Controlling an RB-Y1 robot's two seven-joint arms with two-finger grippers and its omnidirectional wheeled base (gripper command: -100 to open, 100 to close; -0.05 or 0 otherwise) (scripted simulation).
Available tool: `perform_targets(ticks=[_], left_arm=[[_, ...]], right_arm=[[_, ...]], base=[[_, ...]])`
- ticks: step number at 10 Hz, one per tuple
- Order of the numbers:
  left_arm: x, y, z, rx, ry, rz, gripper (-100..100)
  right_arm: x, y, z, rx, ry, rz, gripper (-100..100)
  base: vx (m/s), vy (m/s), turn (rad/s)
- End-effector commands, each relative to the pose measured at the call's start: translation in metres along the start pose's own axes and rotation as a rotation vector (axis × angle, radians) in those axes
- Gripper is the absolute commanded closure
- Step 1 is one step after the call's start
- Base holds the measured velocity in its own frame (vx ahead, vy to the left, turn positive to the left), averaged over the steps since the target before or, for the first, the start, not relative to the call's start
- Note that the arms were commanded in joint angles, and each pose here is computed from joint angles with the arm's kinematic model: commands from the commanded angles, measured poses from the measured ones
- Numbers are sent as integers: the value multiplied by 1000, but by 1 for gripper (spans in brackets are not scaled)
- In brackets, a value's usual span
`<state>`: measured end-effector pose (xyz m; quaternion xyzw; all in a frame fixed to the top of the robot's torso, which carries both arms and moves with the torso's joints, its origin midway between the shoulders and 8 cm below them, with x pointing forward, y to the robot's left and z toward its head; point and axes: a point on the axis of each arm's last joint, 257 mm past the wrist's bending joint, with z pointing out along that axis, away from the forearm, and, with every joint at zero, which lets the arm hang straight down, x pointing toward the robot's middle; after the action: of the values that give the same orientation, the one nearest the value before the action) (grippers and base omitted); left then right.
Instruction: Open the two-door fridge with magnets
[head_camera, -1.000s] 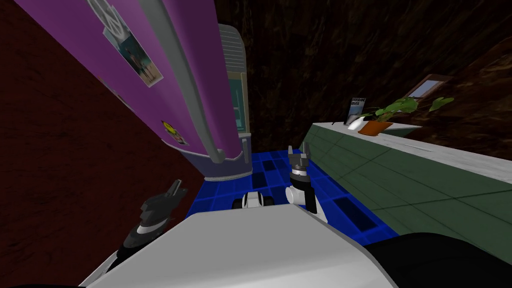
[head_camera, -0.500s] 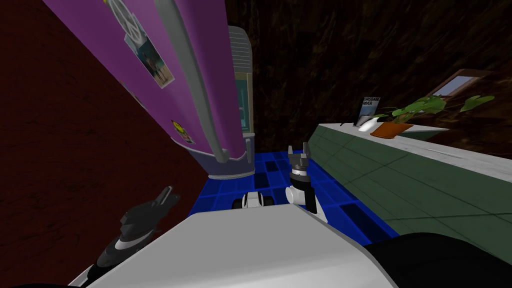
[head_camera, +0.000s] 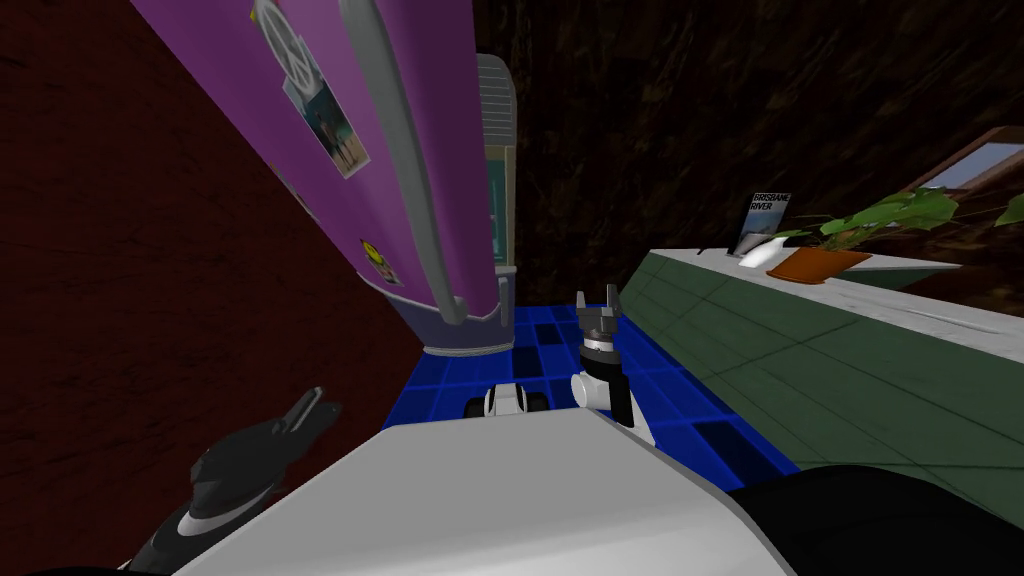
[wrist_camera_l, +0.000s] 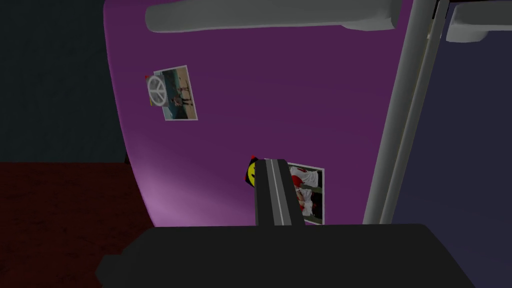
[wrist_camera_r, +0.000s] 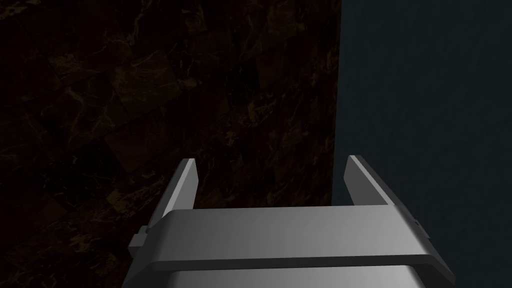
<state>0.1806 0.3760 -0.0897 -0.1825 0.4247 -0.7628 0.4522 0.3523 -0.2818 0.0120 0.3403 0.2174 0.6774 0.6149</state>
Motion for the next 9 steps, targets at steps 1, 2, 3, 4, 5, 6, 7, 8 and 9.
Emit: perform_targets(ticks=[1,2,3,4,5,6,7,8,9], left_arm=[[0,-13,-15,-31,51,-51,100],[5,-18,-15,-14,68,-73,100],[9,-22,-16,3,85,-73,100],[13,-27,-16,21,102,-74,100],[9,-22,-15,8,89,-73,100],[2,-14,-15,-18,59,-67,-100],[-4,-8,-16,-35,37,-62,-100],[-10,-2,-16,-56,12,-56,-100],[-15,4,-17,-72,-10,-49,-100]], right_arm=[[0,0,0,0,0,0,0],[0,0,0,0,0,0,0],[0,0,0,0,0,0,0],[0,0,0,0,0,0,0],[0,0,0,0,0,0,0],[0,0,0,0,0,0,0],[0,0,0,0,0,0,0],[0,0,0,0,0,0,0],[0,0,0,0,0,0,0]], base=[[8,34,216],[10,35,129],[7,18,-17],[4,5,-25],[0,0,0],[5,-10,0],[10,-25,1],[17,-38,2],[23,-43,1]])
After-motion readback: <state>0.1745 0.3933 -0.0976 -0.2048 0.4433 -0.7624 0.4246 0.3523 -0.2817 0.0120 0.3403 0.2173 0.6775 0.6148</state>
